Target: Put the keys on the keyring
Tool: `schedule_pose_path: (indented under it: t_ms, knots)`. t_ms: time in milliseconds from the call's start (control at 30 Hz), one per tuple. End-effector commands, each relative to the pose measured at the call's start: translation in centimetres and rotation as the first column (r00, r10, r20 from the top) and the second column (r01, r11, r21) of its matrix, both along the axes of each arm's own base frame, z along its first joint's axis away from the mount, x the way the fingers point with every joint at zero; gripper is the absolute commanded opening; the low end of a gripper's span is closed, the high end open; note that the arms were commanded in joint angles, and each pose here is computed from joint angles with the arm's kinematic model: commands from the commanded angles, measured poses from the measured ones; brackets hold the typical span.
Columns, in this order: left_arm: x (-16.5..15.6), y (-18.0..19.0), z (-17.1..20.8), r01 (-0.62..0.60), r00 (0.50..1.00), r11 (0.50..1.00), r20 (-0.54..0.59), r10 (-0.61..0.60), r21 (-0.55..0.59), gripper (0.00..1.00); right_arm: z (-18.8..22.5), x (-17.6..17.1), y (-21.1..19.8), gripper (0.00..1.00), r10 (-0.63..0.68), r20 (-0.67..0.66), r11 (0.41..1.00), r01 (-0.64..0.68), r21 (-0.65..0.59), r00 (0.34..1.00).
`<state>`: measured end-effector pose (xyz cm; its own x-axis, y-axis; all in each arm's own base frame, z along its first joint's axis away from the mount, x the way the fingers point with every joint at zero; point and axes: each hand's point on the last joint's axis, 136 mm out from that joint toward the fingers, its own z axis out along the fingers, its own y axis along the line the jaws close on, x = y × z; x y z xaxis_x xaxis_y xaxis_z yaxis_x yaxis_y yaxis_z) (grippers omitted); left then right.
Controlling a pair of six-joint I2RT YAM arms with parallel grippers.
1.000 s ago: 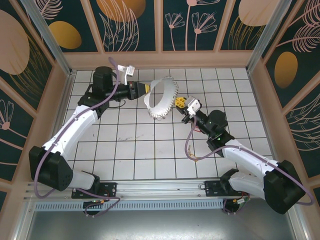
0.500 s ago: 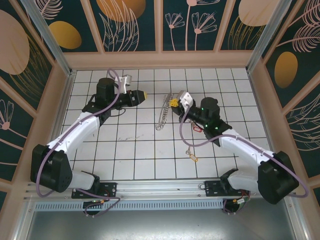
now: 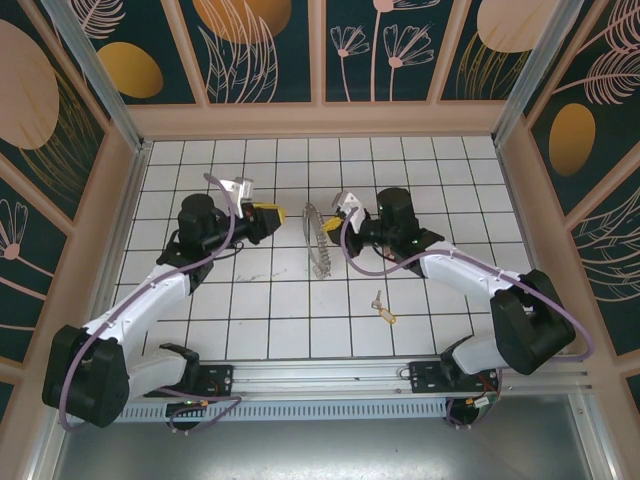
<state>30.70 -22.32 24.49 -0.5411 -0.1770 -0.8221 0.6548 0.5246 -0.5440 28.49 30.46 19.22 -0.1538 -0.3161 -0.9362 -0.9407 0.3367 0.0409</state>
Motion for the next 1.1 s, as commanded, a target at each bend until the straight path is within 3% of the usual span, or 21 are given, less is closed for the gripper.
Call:
schedule_pose_path:
  t_ms: [0, 233, 500, 700, 1067]
  knots:
    - [-2.4, -1.5, 2.4, 0.143, 0.957, 0.989, 0.251, -0.146, 0.031, 0.31, 1.2, -0.8, 1.0, 0.00, 0.098, 0.077, 0.995, -0.100, 0.013, 0.992]
    - [-3.6, -2.1, -0.3, 0.177, 0.918, 0.978, 0.340, -0.204, 0.110, 0.31, -1.0, -1.4, 1.3, 0.00, 0.145, 0.036, 0.989, -0.144, -0.012, 0.989]
    - [-4.7, -2.4, -3.7, 0.207, 0.866, 0.961, 0.422, -0.266, 0.181, 0.33, -3.1, -2.9, 1.3, 0.00, 0.238, 0.098, 0.971, -0.232, -0.065, 0.966]
    - [-5.7, -2.5, -5.4, 0.243, 0.833, 0.944, 0.451, -0.320, 0.222, 0.37, -3.9, -3.1, 1.1, 0.00, 0.260, 0.167, 0.964, -0.246, -0.097, 0.951]
    - [-5.7, -3.7, -8.6, 0.313, 0.796, 0.913, 0.453, -0.402, 0.261, 0.35, -6.3, -3.0, 0.5, 0.00, 0.249, 0.201, 0.963, -0.220, -0.155, 0.947]
